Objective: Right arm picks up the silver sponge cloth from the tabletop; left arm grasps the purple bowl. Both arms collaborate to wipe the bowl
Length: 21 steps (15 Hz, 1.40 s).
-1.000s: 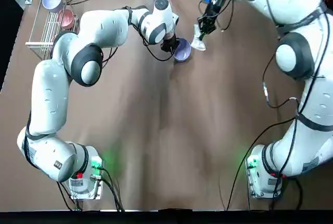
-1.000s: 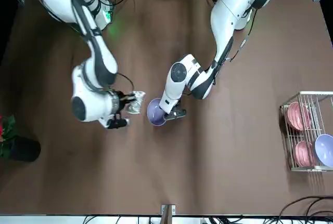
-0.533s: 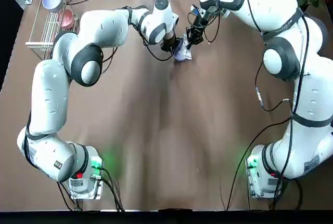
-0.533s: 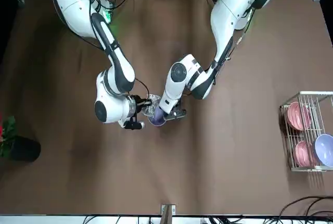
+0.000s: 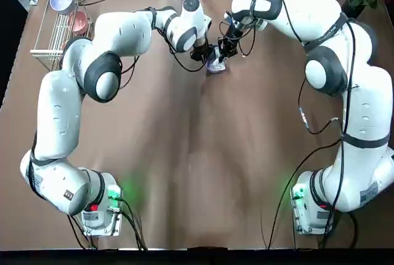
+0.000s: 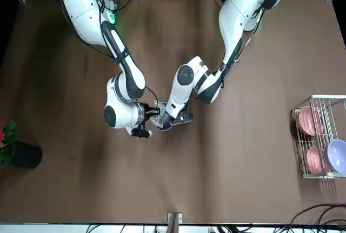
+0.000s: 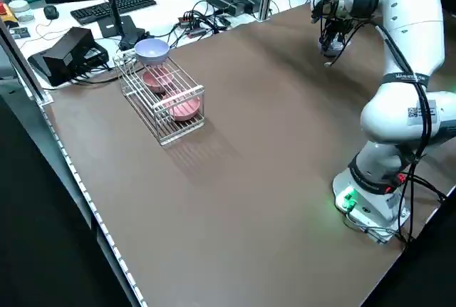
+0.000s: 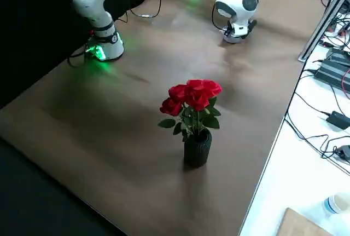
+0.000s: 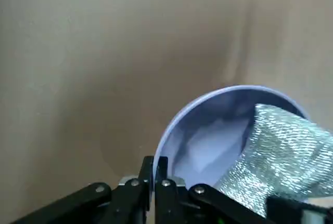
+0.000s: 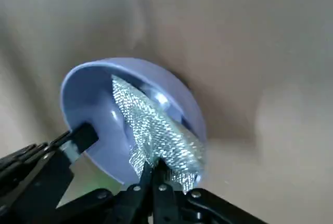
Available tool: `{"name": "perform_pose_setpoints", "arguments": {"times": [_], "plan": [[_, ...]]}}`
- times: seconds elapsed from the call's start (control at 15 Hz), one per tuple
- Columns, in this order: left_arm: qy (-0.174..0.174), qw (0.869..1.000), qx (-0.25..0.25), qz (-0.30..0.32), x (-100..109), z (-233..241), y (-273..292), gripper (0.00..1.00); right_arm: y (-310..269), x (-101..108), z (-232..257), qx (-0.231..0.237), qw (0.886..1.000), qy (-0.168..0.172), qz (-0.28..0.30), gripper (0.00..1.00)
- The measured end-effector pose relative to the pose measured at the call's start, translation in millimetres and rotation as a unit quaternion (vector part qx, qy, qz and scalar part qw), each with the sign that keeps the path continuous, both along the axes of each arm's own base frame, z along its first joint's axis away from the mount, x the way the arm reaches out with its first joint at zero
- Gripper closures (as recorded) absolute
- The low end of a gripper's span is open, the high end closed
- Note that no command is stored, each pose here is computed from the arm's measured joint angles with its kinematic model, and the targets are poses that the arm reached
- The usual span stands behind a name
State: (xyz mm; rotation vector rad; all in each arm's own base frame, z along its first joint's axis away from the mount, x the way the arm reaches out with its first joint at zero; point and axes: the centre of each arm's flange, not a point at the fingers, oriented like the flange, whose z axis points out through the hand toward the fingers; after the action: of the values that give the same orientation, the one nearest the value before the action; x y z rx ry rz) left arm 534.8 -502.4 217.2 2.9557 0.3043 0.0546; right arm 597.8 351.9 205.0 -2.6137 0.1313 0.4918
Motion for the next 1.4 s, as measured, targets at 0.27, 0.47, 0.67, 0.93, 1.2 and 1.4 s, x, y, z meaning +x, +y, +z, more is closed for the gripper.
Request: {"name": "perform_pose_setpoints", "arguments": {"times": [0.27,0.47,0.67,0.93,1.2,1.4], "plan": [[0.001,1.000,0.000,-0.001,-1,0,-1,0.95,13,-9,-15,0.000,1.000,0.016,-0.008,0.98],[0.004,1.000,0.004,-0.002,-2,-2,0,0.95,24,-16,-21,-0.001,1.000,0.025,-0.016,0.98],[0.005,1.000,0.005,-0.001,-2,-2,0,0.95,24,-16,-21,-0.003,0.999,0.027,-0.020,0.98],[0.005,1.000,0.005,-0.001,-2,-2,0,0.95,24,-14,-20,0.000,0.999,0.026,-0.025,0.98],[0.004,1.000,0.004,0.000,0,-1,1,0.95,25,-1,-5,0.003,0.999,0.017,-0.045,0.98],[0.002,1.000,0.003,0.001,1,0,2,0.95,22,7,2,0.005,0.999,0.010,-0.049,0.98]]}}
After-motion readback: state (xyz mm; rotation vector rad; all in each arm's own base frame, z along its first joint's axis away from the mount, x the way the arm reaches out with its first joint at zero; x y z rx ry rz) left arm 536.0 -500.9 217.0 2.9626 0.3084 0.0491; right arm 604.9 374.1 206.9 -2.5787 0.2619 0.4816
